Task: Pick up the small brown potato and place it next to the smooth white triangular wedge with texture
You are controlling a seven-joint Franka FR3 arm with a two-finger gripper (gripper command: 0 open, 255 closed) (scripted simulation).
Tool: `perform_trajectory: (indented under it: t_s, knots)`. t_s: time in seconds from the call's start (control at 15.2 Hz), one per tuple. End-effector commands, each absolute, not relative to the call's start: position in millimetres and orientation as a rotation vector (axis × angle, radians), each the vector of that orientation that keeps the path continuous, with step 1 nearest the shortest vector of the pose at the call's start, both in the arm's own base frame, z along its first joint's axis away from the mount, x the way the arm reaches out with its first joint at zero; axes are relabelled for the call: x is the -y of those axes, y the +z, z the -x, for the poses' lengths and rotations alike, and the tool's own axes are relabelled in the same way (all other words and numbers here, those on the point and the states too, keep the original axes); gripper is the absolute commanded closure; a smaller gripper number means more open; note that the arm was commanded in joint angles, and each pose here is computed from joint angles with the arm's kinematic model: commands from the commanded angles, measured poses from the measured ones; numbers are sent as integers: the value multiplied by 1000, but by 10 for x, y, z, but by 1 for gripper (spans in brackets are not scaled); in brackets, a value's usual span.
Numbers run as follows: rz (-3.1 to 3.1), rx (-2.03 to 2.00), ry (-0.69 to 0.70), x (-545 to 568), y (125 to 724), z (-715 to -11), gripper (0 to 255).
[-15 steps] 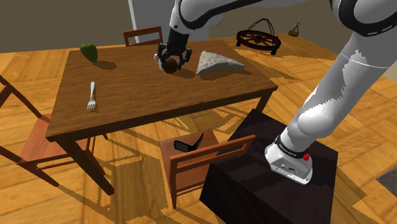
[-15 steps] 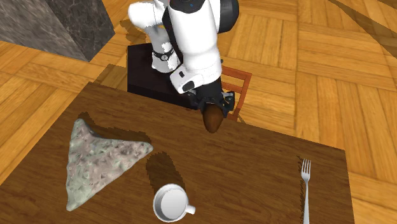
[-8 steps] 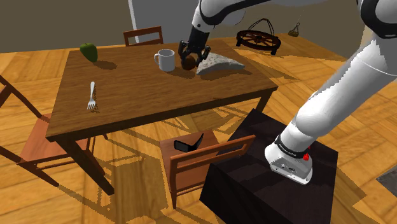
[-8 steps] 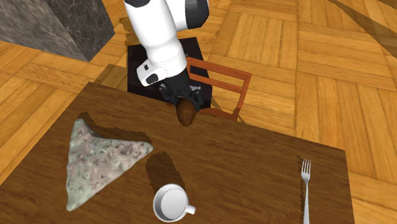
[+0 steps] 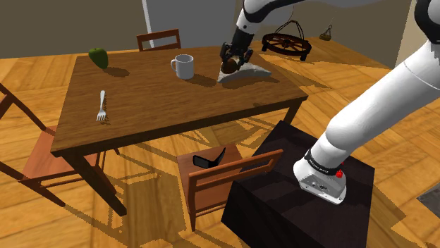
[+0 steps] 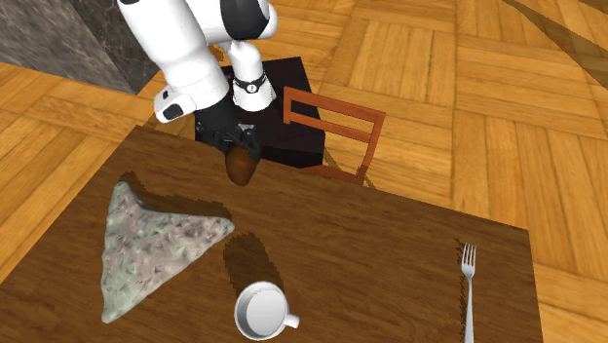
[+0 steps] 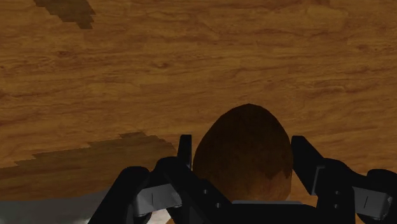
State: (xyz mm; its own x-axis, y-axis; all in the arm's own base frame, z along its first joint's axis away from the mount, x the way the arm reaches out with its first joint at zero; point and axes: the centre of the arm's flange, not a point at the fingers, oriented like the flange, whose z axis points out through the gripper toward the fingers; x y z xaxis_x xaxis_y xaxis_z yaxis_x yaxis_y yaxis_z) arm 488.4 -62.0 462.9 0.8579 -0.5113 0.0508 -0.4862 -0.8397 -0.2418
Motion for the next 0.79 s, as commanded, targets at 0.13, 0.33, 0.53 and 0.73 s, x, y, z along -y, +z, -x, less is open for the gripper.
perform_trajectory:
  t_s: [0.13,0.33,0.53,0.73]
  knots:
    - [2813,-763,-166,1116,4651,-4647,255]
    - [2813,-763,-166,1477,4652,-4486,255]
    - [2813,-763,-166,1838,4654,-4324,255]
    - [2813,-763,-166,2200,4655,-4162,255]
